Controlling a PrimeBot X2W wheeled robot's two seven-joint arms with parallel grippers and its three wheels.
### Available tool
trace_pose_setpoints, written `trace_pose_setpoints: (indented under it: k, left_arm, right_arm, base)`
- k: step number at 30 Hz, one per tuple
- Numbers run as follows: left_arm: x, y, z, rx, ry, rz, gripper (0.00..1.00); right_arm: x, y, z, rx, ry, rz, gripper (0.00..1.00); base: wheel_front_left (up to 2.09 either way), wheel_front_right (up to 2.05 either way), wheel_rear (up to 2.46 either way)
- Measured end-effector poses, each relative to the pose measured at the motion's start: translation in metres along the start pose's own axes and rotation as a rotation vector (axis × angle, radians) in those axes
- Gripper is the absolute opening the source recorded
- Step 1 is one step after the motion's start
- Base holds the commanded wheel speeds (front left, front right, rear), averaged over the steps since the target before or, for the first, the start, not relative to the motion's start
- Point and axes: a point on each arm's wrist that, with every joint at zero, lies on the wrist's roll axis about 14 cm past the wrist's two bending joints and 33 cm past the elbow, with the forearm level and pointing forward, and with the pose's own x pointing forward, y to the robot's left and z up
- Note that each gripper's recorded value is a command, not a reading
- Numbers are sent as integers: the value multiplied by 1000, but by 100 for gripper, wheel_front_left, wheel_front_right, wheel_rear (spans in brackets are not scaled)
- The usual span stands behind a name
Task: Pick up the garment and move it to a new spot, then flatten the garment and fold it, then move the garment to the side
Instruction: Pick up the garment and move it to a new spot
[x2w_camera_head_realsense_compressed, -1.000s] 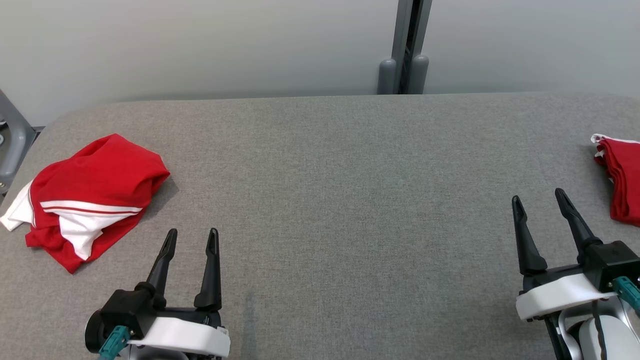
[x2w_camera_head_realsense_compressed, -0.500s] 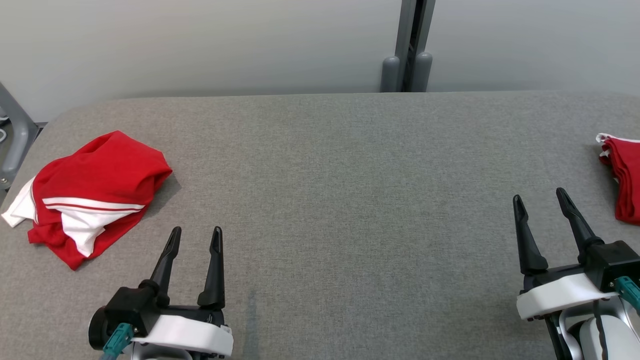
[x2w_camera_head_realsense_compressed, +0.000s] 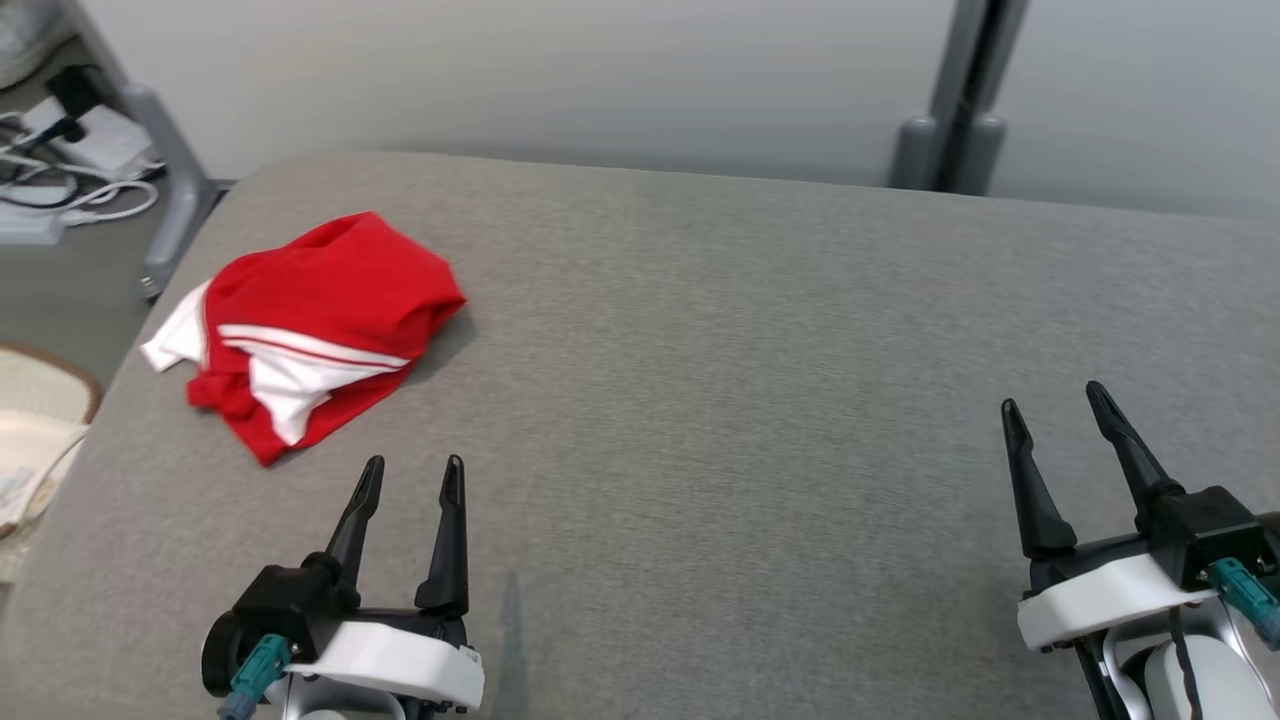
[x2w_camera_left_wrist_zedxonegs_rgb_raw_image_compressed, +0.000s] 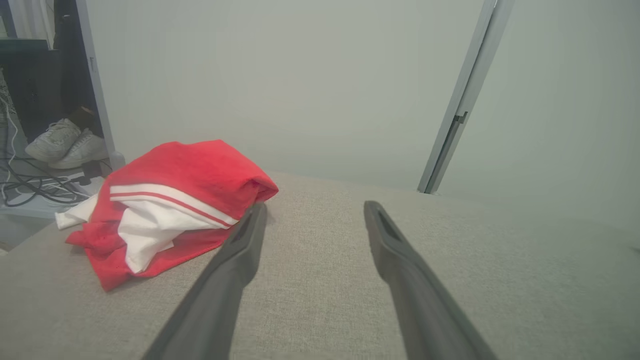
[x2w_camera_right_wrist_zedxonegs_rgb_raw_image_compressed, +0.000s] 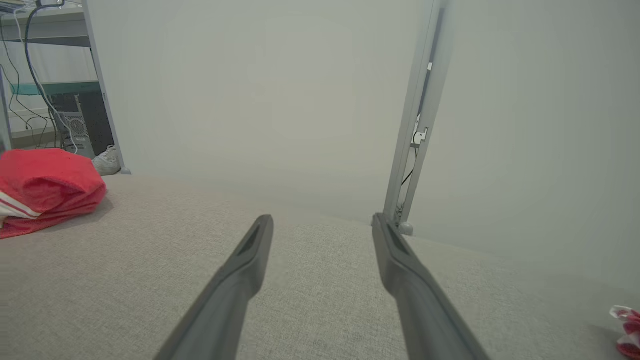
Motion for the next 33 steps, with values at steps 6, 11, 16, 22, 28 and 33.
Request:
trace_pose_setpoints:
  k: [6, 11, 16, 22, 28, 33]
  left_arm:
    - [-27, 40, 13, 21, -36, 129, 100]
    - [-49, 67, 28, 38, -79, 215, 100]
    - [-72, 93, 43, 39, -128, 314, 100]
    - [-81, 104, 46, 41, -137, 367, 100]
    - [-82, 107, 47, 29, -140, 382, 100]
    - [-74, 102, 38, 44, -106, 348, 100]
  right_arm:
    - [15, 51, -6, 33, 14, 142, 100]
    - [25, 91, -1, 47, 0, 249, 100]
    - [32, 127, 3, 57, -12, 350, 100]
    - [36, 146, 2, 60, -8, 413, 100]
    - [41, 149, 2, 62, -9, 424, 100]
    - [41, 140, -5, 63, 7, 406, 100]
  base:
    - [0, 0, 0]
    - [0, 0, 0]
    - [0, 0, 0]
    - [0, 0, 0]
    - [0, 0, 0]
    - [0, 0, 0]
